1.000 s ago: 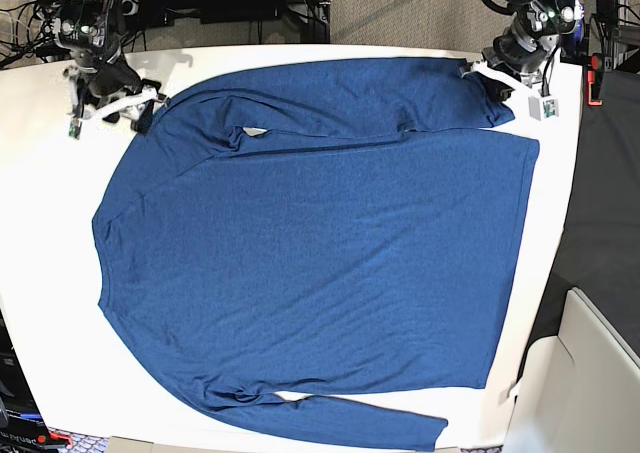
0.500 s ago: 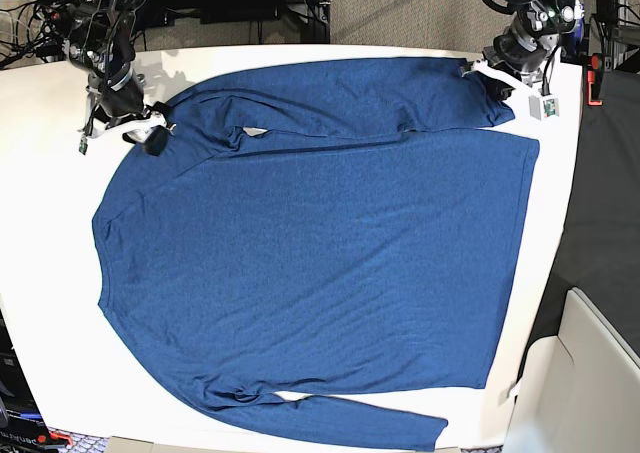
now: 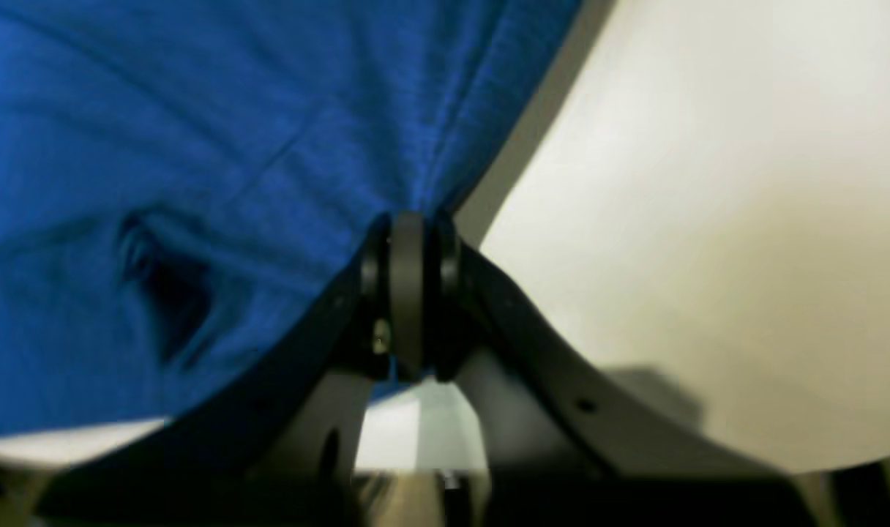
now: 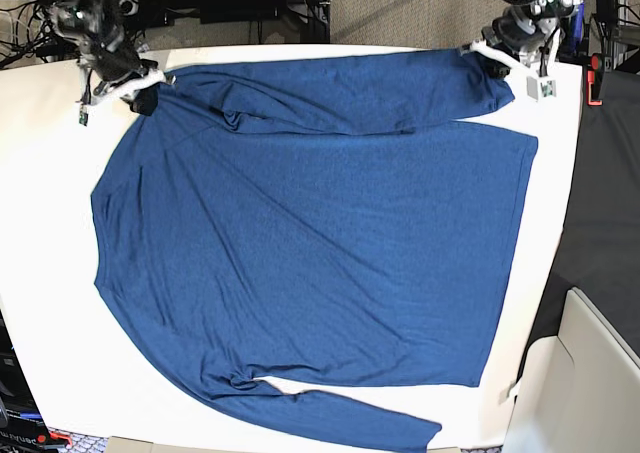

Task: Fold the T-shirt properly
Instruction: 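Lift the shoulders with both grippers and pull them away from the hem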

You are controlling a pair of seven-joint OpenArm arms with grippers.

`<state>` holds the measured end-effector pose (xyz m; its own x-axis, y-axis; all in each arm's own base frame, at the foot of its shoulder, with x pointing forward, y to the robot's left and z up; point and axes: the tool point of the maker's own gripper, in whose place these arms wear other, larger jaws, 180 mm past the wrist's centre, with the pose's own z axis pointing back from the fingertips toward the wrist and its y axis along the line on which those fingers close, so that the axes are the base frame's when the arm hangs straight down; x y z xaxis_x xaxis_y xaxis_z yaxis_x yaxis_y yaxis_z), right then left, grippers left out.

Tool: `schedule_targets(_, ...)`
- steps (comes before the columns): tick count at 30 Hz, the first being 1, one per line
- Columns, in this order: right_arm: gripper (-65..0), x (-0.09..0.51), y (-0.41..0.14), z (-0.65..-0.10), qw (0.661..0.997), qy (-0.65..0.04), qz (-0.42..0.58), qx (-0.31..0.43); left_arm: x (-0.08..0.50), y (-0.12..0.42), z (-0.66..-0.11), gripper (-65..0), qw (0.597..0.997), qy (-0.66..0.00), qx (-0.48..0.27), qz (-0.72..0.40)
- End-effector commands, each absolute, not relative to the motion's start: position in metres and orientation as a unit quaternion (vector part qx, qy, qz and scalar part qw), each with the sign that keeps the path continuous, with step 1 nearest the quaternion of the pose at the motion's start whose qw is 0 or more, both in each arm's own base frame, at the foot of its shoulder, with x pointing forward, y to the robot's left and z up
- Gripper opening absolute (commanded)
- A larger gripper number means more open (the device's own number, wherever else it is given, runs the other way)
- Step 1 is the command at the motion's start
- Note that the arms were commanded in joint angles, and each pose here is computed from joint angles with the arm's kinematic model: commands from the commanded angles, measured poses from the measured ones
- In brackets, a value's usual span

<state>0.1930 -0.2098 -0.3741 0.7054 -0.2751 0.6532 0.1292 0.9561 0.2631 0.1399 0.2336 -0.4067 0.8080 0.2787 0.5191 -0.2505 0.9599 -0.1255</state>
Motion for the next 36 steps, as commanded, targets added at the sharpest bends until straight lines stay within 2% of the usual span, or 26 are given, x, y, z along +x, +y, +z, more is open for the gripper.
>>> schedule_targets(1, -64.8, 0.191, -0.214, -0.369, 0.917, -0.375, -0.100, 0.094, 0.143, 0.236, -0.397, -64.8, 0.947, -0.292, -0.021, 0.129)
schedule_targets(7, -64.8, 0.188, -0.230, -0.360, 0.913, -0.393, -0.079, 0.080, 0.159, 0.237, -0.376, -64.8, 0.934, -0.339, -0.015, 0.113)
schedule_targets(19, -64.8, 0.246, -0.237, -0.321, 0.876, -0.471, -0.070, 0.077, 0.217, 0.237, -0.341, -64.8, 0.900, -0.421, -0.022, 0.108)
schedule_targets(29, -64.8, 0.251, -0.236, -0.319, 0.872, -0.478, -0.073, 0.079, 0.270, 0.252, -0.299, -64.7, 0.859, -0.497, -0.018, 0.121)
schedule_targets(32, -64.8, 0.250, -0.236, -0.320, 0.873, -0.476, -0.073, 0.080, 0.280, 0.252, -0.298, -64.6, 0.856, -0.501, -0.022, 0.125)
schedule_targets(36, -64.8, 0.248, -0.232, -0.323, 0.872, -0.474, -0.080, 0.086, 0.278, 0.260, -0.324, -64.6, 0.869, -0.472, -0.022, 0.143)
